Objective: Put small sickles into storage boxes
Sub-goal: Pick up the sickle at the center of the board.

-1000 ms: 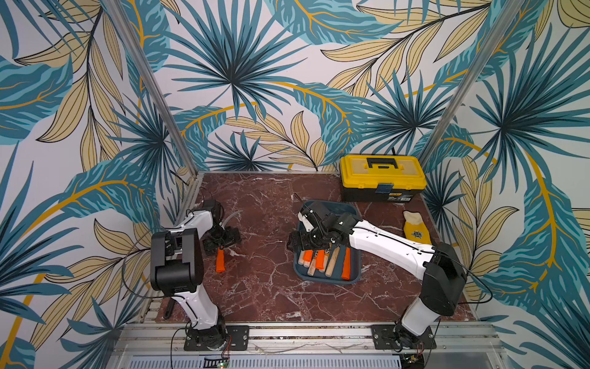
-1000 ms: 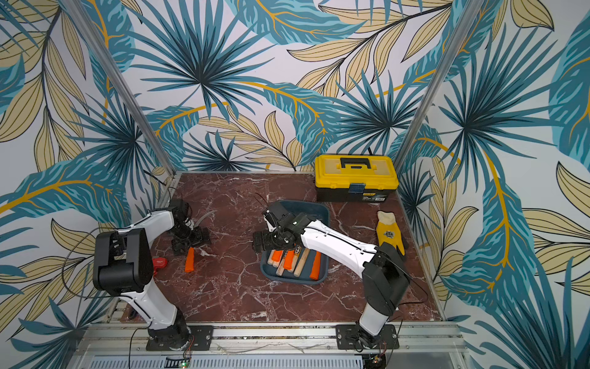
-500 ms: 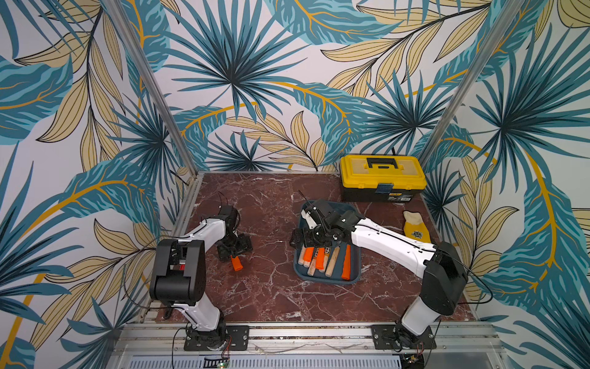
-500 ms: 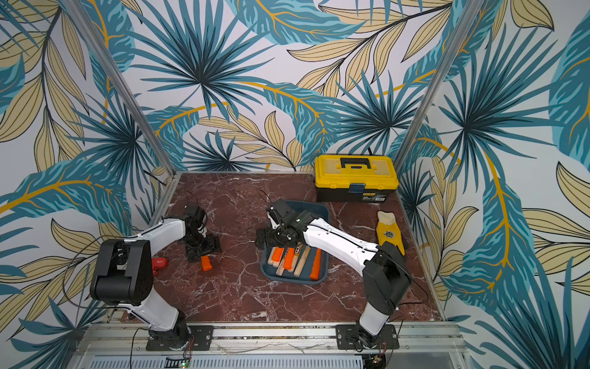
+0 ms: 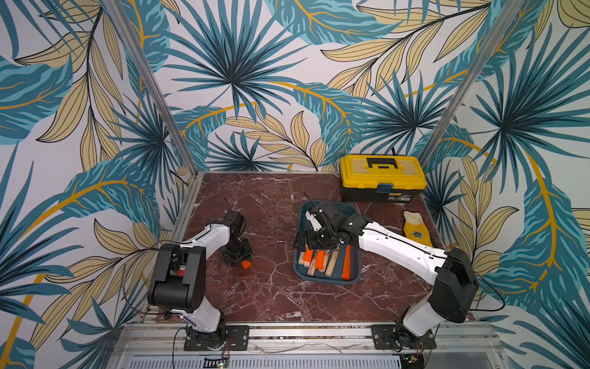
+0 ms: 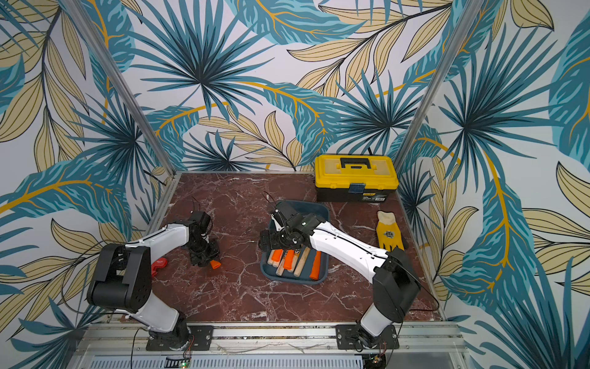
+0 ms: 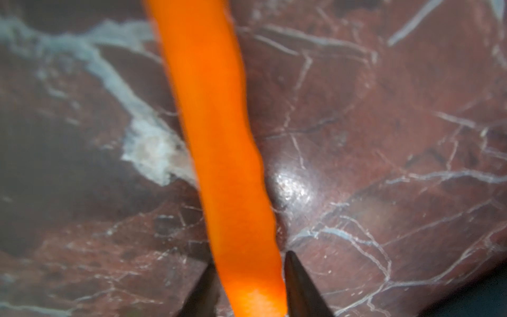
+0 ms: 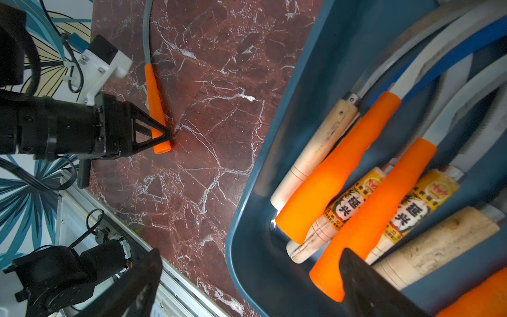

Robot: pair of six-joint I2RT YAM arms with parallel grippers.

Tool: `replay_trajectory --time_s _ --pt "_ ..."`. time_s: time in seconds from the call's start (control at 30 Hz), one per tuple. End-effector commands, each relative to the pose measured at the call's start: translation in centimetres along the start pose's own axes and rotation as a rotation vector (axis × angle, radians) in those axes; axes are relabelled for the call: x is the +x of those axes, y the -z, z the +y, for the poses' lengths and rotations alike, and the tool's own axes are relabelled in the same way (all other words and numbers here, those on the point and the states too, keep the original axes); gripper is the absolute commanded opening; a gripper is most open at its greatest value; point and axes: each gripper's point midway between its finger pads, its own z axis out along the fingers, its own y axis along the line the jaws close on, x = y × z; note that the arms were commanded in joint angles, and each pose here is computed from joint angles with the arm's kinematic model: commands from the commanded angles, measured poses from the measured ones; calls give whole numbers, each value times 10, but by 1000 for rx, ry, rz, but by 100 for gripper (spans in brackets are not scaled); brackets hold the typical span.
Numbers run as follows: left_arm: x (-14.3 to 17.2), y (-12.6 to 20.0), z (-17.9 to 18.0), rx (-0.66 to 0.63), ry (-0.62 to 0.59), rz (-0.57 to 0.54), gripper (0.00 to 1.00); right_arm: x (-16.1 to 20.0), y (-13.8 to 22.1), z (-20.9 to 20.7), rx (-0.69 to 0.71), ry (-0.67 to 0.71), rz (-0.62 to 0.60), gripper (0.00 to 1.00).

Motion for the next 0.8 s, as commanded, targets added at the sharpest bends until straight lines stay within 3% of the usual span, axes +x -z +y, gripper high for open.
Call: replay_trajectory --time_s 0.0,0.77 --pt "14 -11 6 -21 13 44 18 8 4 -9 27 -17 -1 99" --pt "31 39 -41 92 -120 -40 16 15 35 -23 64 -52 -74 100"
